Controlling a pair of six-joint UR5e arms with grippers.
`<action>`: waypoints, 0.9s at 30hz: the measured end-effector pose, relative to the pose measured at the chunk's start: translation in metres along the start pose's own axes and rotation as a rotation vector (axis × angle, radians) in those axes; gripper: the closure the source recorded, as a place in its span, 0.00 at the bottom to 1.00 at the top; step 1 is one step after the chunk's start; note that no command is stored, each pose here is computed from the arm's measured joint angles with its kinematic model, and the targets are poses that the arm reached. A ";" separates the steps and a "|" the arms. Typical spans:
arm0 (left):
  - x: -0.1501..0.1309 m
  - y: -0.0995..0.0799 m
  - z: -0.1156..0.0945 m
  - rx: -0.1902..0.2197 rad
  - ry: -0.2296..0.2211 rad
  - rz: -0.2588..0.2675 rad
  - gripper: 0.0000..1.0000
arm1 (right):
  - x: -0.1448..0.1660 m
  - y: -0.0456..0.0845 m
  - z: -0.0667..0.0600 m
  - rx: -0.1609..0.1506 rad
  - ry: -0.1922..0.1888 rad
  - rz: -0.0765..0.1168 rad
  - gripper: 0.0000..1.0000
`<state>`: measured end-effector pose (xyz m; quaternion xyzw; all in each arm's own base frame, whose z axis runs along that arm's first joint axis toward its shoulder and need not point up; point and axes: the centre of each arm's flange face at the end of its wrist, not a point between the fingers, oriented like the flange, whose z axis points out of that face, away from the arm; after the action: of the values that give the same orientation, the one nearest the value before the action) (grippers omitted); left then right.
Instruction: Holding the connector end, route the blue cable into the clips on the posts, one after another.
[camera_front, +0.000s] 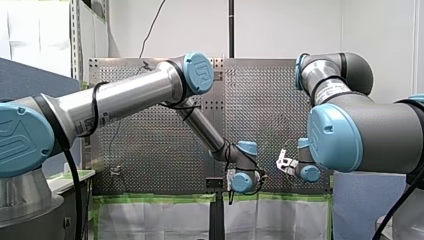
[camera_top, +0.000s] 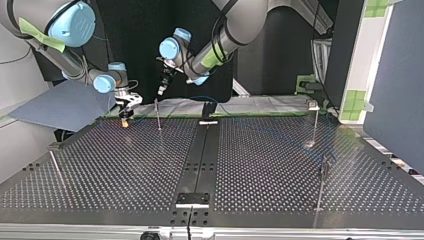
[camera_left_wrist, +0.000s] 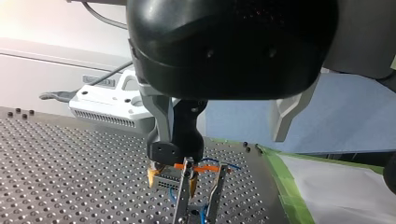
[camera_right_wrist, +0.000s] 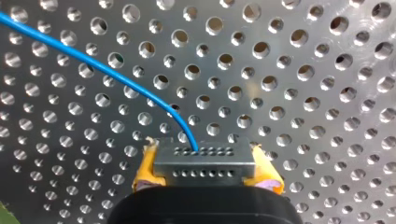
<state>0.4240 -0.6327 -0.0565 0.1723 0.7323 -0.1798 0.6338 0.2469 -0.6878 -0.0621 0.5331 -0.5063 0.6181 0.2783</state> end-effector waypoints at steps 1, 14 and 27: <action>0.000 0.000 0.000 0.000 0.000 -0.001 0.00 | 0.000 0.000 0.000 0.000 0.000 0.000 1.00; -0.001 0.005 0.003 -0.006 -0.001 -0.010 0.00 | -0.001 -0.001 0.000 0.001 0.000 0.000 1.00; -0.002 0.010 0.006 -0.013 -0.007 -0.023 0.00 | -0.001 -0.001 0.000 0.001 -0.001 0.000 1.00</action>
<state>0.4346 -0.6266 -0.0557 0.1591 0.7330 -0.1831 0.6355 0.2479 -0.6876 -0.0623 0.5335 -0.5060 0.6182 0.2777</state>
